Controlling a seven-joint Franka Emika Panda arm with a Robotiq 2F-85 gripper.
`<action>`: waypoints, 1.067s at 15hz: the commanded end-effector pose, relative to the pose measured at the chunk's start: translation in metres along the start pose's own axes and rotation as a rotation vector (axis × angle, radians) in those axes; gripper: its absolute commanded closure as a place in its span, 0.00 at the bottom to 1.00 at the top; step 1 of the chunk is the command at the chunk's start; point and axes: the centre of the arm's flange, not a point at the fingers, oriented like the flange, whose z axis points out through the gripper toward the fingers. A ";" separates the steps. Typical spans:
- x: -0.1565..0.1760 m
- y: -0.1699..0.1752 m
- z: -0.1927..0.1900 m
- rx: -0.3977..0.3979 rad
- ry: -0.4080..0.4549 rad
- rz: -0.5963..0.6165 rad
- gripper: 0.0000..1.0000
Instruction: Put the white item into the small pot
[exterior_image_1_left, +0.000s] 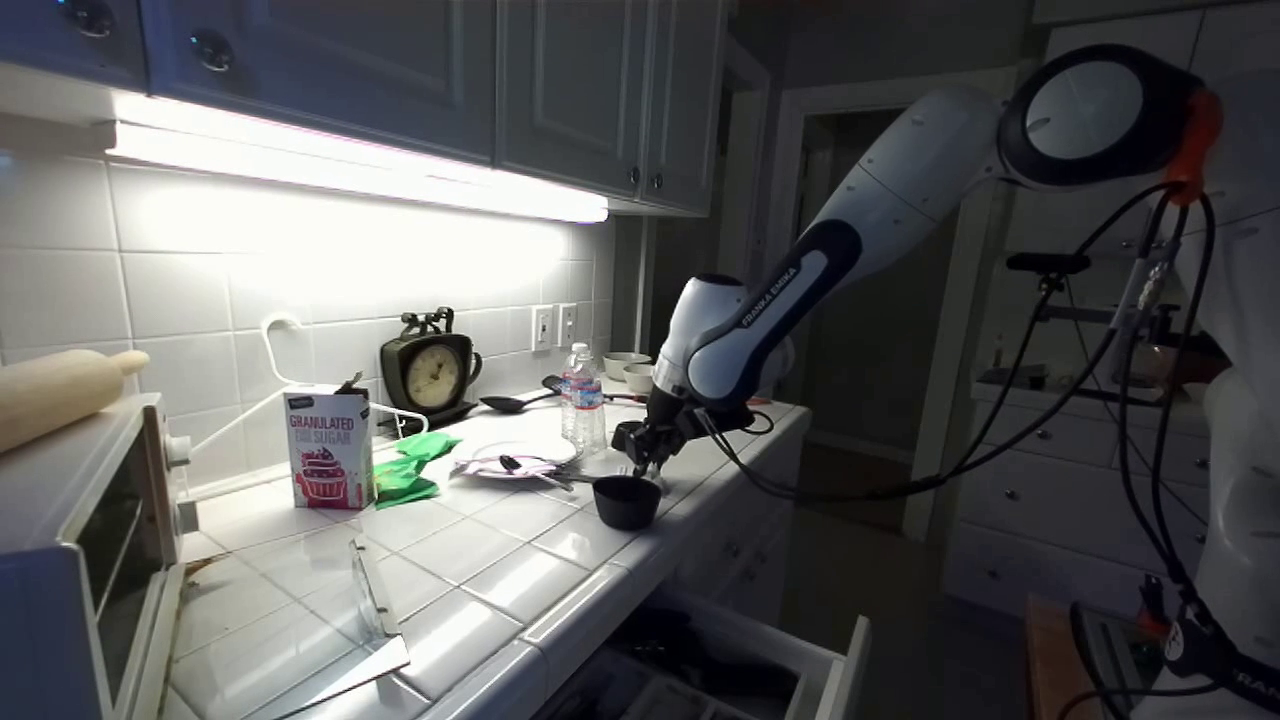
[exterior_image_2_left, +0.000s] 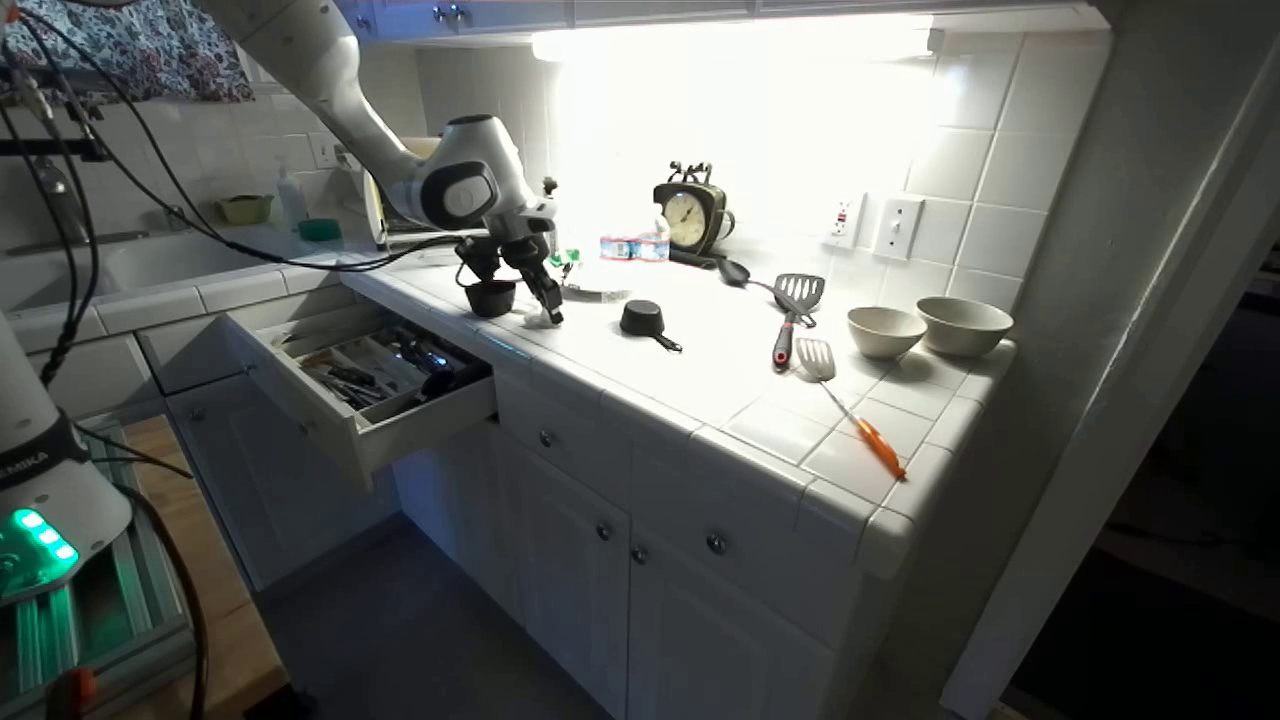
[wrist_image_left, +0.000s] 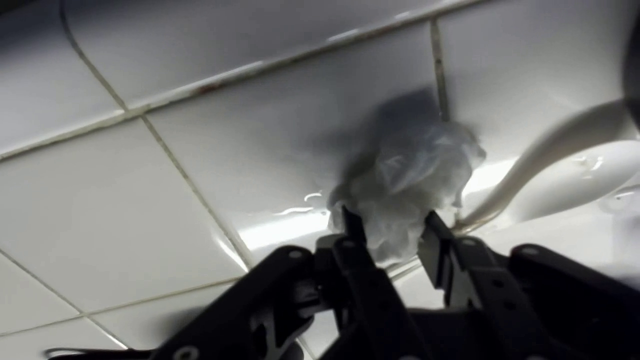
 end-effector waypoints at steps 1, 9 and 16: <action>0.003 -0.009 0.007 -0.022 0.000 0.002 0.65; 0.004 -0.007 0.000 -0.021 -0.039 0.011 0.27; -0.001 -0.010 -0.002 -0.021 -0.080 0.008 0.13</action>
